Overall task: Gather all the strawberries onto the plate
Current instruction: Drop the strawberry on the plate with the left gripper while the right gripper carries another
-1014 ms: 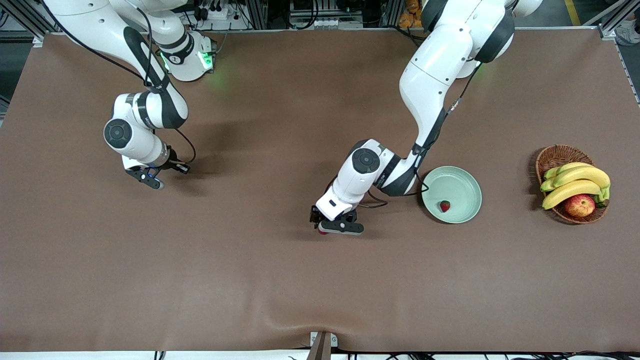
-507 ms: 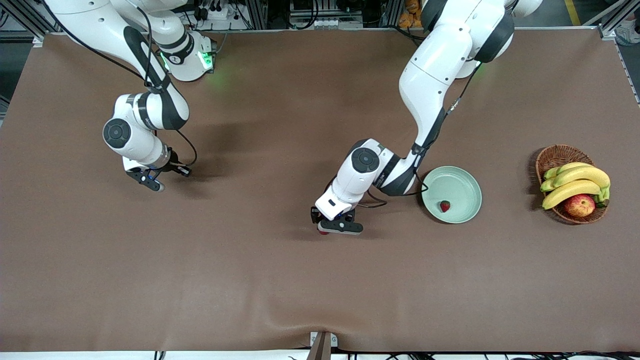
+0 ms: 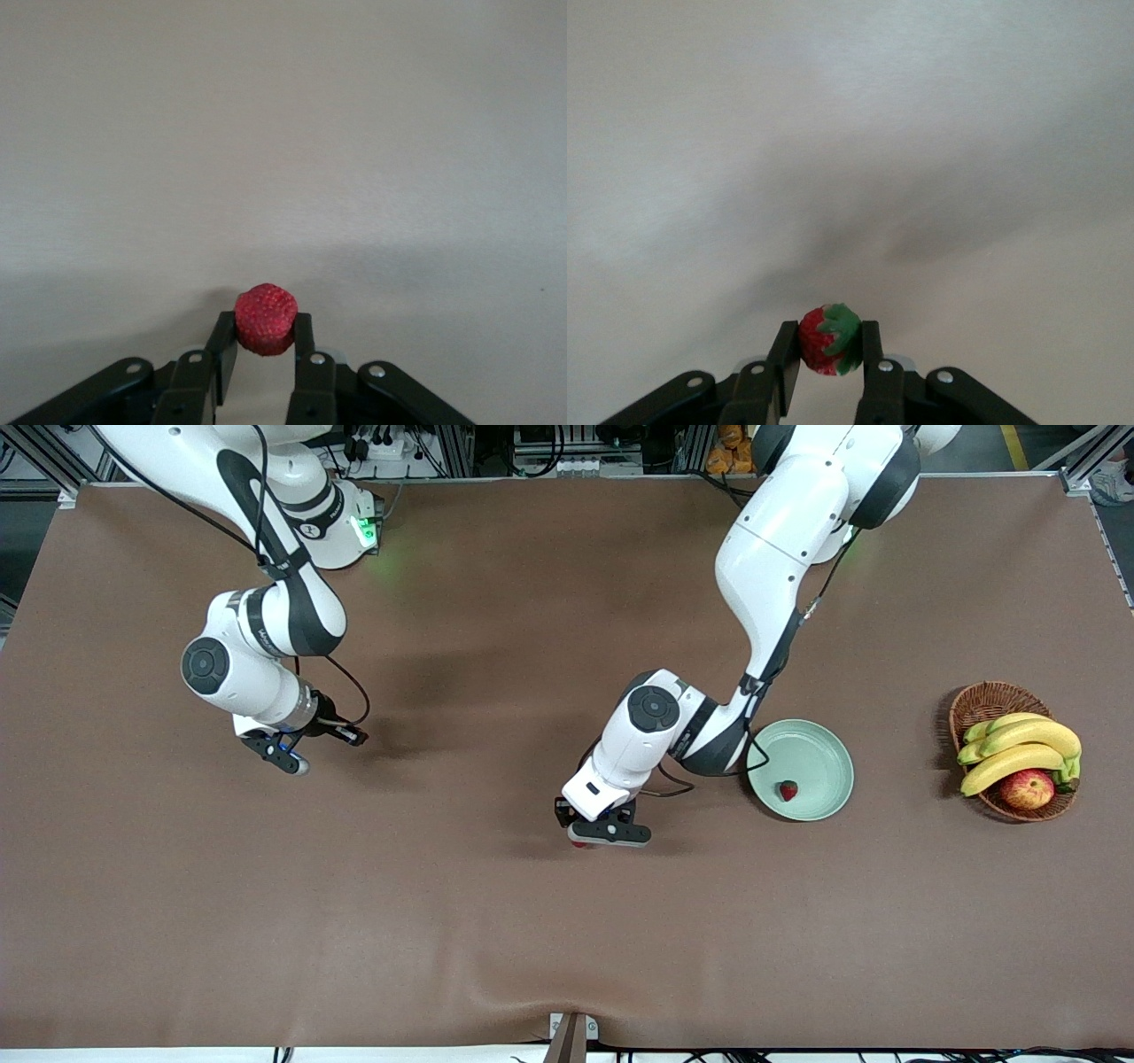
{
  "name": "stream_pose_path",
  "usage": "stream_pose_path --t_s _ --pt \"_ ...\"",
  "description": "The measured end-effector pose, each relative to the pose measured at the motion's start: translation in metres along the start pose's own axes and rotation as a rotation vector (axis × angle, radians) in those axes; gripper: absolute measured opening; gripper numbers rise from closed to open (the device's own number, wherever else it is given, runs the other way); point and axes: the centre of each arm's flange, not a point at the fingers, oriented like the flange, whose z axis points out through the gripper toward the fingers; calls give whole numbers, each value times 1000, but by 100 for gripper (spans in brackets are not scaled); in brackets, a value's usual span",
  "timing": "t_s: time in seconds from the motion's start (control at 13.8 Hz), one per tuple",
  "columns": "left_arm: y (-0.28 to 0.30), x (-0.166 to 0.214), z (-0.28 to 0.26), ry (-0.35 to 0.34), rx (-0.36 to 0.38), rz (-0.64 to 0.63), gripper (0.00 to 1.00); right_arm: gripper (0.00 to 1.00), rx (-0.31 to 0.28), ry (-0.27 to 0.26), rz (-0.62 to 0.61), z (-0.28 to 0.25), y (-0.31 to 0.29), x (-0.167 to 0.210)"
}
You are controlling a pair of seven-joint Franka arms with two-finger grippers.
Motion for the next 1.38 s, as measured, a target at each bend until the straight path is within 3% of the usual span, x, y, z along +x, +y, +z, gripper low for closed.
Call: stream_pose_path --t_s 0.22,0.51,0.87,1.09,1.3,1.38 --pt "-31 7 -23 -38 55 26 30 33 11 -9 27 -30 -34 -7" --pt "-123 15 -63 -79 122 116 30 33 27 0 46 -46 -62 -18" --pt "-233 -8 -108 -153 185 144 30 33 63 15 175 -46 -156 -67" --pt "-291 -14 -123 -183 202 181 30 33 100 16 292 -30 -235 -91" --pt "-357 -18 -129 -215 216 178 30 33 101 7 367 23 -290 -114" --pt "-366 -21 -128 -225 217 175 30 33 125 15 384 41 -304 -120"
